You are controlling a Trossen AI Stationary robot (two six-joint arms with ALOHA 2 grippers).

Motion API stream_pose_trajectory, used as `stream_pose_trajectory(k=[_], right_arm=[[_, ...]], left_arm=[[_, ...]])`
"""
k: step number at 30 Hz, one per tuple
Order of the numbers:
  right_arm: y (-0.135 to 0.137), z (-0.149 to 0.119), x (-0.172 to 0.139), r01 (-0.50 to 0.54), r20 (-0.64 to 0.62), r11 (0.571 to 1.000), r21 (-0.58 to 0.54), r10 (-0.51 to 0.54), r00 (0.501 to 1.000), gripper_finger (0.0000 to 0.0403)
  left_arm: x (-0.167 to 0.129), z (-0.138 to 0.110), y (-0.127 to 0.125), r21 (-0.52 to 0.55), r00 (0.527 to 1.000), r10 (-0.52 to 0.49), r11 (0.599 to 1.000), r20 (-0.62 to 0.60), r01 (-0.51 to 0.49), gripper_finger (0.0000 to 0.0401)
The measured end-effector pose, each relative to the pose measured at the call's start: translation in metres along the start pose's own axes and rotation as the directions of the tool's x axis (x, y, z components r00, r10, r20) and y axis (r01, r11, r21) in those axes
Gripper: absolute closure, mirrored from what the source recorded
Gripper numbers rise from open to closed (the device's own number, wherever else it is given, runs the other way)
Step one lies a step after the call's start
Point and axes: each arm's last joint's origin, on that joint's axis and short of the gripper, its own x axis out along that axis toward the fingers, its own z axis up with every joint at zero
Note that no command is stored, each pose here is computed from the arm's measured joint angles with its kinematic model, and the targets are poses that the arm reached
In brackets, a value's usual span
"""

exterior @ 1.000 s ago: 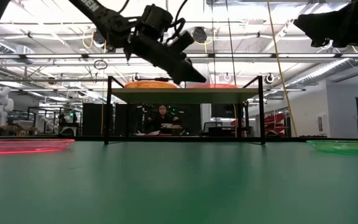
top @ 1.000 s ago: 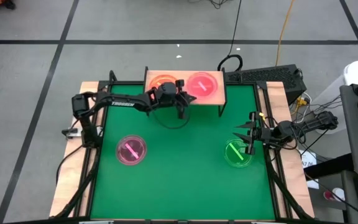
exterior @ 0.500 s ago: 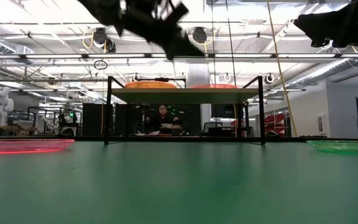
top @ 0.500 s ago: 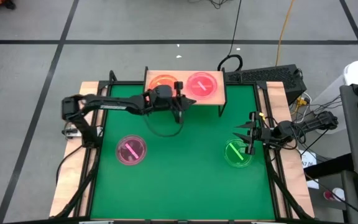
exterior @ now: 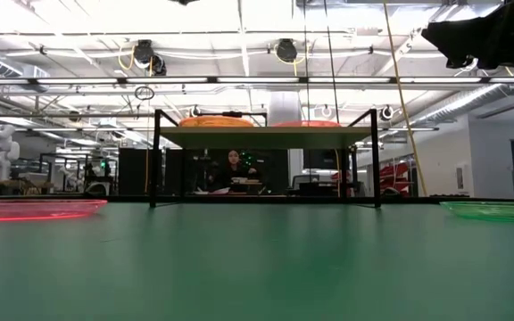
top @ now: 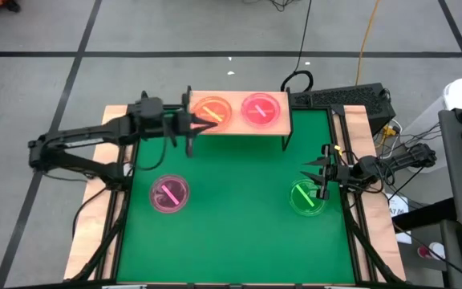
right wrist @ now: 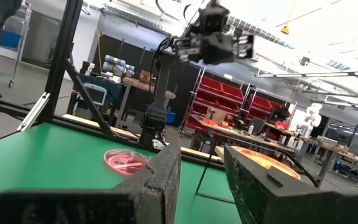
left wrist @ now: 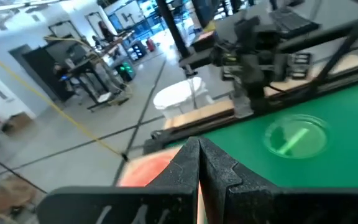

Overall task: Place and stack plates onto a shelf
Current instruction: Stack the green plate on the pink plate on the shelf

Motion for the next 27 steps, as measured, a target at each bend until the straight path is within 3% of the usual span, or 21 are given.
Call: stream_pose_trajectory(k=[4, 6, 8, 11, 14, 17, 20, 24, 27], right_arm=[[0.000, 0.000, 0.000, 0.000, 0.001, 1.000, 0.000, 0.000, 1.000, 0.0294], [0.000, 0.001, 0.000, -0.001, 0.005, 1.000, 0.002, 0.001, 1.000, 0.0294], [-0.001, 0.003, 0.000, 0.007, 0.025, 1.000, 0.010, -0.007, 1.000, 0.0294], [-0.004, 0.009, 0.000, 0.031, 0.092, 0.999, 0.042, -0.035, 0.995, 0.0294], [-0.008, 0.021, -0.003, 0.006, 0.225, 0.986, 0.169, -0.045, 0.973, 0.0294], [-0.013, 0.035, -0.007, -0.113, 0.397, 0.935, 0.337, -0.033, 0.917, 0.0294], [-0.017, 0.042, -0.011, -0.177, 0.485, 0.893, 0.414, -0.052, 0.873, 0.0294], [-0.021, 0.044, -0.012, -0.087, 0.449, 0.876, 0.474, -0.155, 0.880, 0.0294], [-0.018, 0.039, -0.002, -0.002, 0.294, 0.887, 0.461, -0.151, 0.944, 0.0294]], left_arm=[[-0.021, -0.028, -0.019, -0.047, 0.999, -0.016, 0.999, 0.041, 0.018, 0.0397], [-0.031, -0.043, -0.030, -0.123, 0.995, 0.001, 0.992, 0.096, 0.011, 0.0397], [-0.038, -0.058, -0.047, -0.201, 0.979, 0.002, 0.979, 0.201, 0.039, 0.0397], [-0.046, -0.084, -0.075, -0.229, 0.933, -0.017, 0.968, 0.361, 0.106, 0.0397], [-0.059, -0.102, -0.094, -0.234, 0.863, 0.009, 0.964, 0.505, 0.128, 0.0397], [-0.070, -0.118, -0.105, -0.241, 0.821, 0.020, 0.960, 0.570, 0.144, 0.0397], [-0.081, -0.119, -0.104, -0.265, 0.758, 0.082, 0.956, 0.648, 0.123, 0.0397], [-0.083, -0.120, -0.105, -0.269, 0.751, 0.087, 0.955, 0.654, 0.124, 0.0397], [-0.082, -0.122, -0.105, -0.281, 0.769, 0.105, 0.954, 0.631, 0.100, 0.0397]])
